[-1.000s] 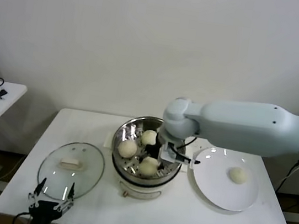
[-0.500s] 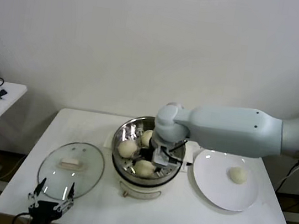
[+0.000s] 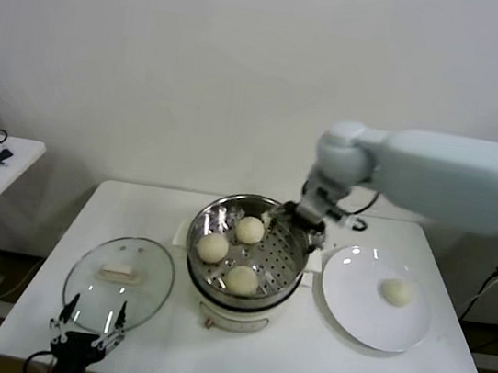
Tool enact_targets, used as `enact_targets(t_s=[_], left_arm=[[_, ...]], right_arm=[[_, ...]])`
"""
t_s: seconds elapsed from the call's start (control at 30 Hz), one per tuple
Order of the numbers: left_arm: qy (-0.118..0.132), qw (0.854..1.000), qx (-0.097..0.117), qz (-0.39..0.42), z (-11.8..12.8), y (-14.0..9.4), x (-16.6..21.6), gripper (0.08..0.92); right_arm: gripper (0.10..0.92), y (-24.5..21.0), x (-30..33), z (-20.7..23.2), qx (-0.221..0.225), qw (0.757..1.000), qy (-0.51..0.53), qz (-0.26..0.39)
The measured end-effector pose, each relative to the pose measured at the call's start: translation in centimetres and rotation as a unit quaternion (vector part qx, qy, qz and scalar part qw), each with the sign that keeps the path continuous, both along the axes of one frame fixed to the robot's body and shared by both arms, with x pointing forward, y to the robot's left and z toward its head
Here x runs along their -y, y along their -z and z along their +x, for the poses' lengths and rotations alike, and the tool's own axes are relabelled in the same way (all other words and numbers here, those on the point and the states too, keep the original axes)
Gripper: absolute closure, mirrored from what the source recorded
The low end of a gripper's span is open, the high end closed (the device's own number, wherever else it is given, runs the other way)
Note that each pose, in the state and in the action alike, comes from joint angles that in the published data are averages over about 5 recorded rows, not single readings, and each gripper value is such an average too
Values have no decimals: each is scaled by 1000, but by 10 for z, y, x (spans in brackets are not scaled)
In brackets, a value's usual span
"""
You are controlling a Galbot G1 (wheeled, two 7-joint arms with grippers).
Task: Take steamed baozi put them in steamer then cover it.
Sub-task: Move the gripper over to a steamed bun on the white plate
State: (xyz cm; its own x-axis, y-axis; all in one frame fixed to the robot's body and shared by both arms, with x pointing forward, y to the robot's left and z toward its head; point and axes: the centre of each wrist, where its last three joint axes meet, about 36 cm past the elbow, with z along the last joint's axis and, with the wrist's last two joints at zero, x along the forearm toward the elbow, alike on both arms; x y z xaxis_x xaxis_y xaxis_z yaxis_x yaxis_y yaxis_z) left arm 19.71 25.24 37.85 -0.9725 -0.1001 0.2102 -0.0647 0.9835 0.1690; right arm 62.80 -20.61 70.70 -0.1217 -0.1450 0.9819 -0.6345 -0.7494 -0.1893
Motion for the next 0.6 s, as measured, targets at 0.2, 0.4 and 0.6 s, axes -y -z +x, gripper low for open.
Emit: enact_targets(t_s=[0.2,0.4,0.6], left_arm=[[3,1000,1,-3,2,1,2,177],[3,1000,-2,-4,4,4,2,177],[0,1000,-7,-2,2,6,1,177]], right_arm=[[200,5,108,7,-11,986,165,21],[200,47,185,11,-17,964,266,22],[200,94,233,19,-20,946,324,12]])
